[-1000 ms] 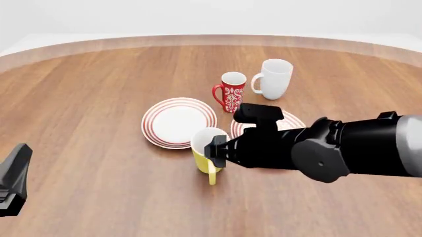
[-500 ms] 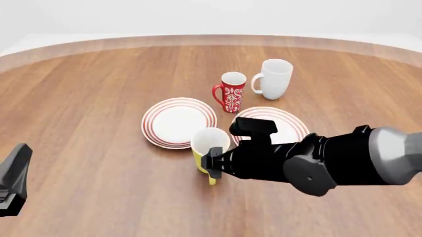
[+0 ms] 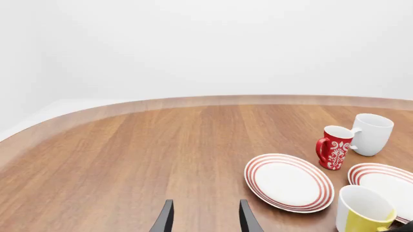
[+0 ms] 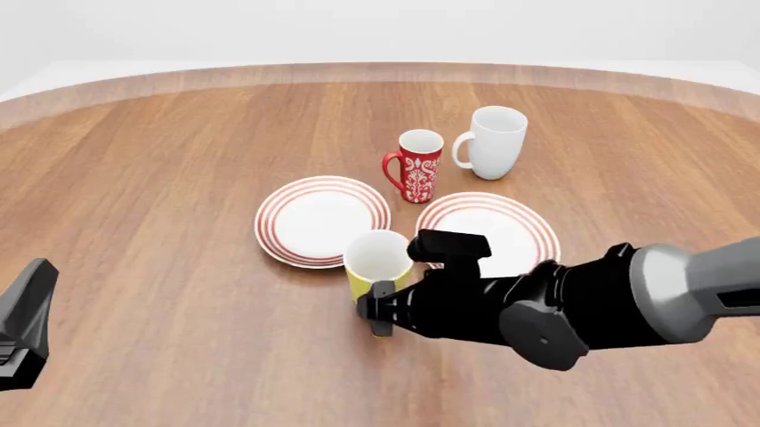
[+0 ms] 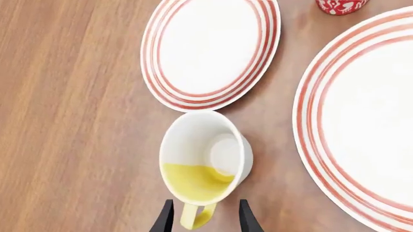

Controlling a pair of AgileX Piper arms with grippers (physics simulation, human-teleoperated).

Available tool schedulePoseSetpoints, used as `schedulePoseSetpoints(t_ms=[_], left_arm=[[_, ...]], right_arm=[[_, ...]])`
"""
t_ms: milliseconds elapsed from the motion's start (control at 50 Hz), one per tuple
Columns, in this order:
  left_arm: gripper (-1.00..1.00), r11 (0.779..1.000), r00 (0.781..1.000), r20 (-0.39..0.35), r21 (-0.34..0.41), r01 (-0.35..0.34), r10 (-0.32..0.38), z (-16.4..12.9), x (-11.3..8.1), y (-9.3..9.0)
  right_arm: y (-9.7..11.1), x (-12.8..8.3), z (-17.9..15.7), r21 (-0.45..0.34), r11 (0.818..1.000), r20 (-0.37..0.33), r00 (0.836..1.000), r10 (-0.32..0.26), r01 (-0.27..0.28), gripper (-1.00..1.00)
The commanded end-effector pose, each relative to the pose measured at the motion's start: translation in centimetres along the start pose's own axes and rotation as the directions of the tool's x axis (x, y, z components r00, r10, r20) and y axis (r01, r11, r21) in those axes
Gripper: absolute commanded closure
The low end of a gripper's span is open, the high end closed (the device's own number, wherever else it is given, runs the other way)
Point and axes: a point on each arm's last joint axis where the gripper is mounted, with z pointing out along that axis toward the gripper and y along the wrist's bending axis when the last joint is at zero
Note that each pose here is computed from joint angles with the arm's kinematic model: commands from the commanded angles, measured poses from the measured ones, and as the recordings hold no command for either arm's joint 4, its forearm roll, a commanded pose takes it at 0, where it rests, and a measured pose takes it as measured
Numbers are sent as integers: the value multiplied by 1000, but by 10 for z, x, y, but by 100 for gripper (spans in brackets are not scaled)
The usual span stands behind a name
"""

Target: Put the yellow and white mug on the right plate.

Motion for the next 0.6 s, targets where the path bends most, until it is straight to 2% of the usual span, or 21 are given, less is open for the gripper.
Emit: schedulePoseSetpoints(t_ms=[20,220,240,600], left_arm=[[-100,1000,1000,0,0,0,0,0,0,0],[-100,1000,1000,0,0,0,0,0,0,0],[-100,1000,1000,0,0,0,0,0,0,0],[-100,1000,1000,0,0,0,0,0,0,0]], right_arm=[[1,7,10,-10,1000,-8,1000,8,-8,-100],[2,14,17,-18,1000,-16,1000,14,-14,-100],[0,12,16,-17,1000,-7,1000,7,-8,100],[-4,5,5,-10,1000,16,1000,2,-2,100]])
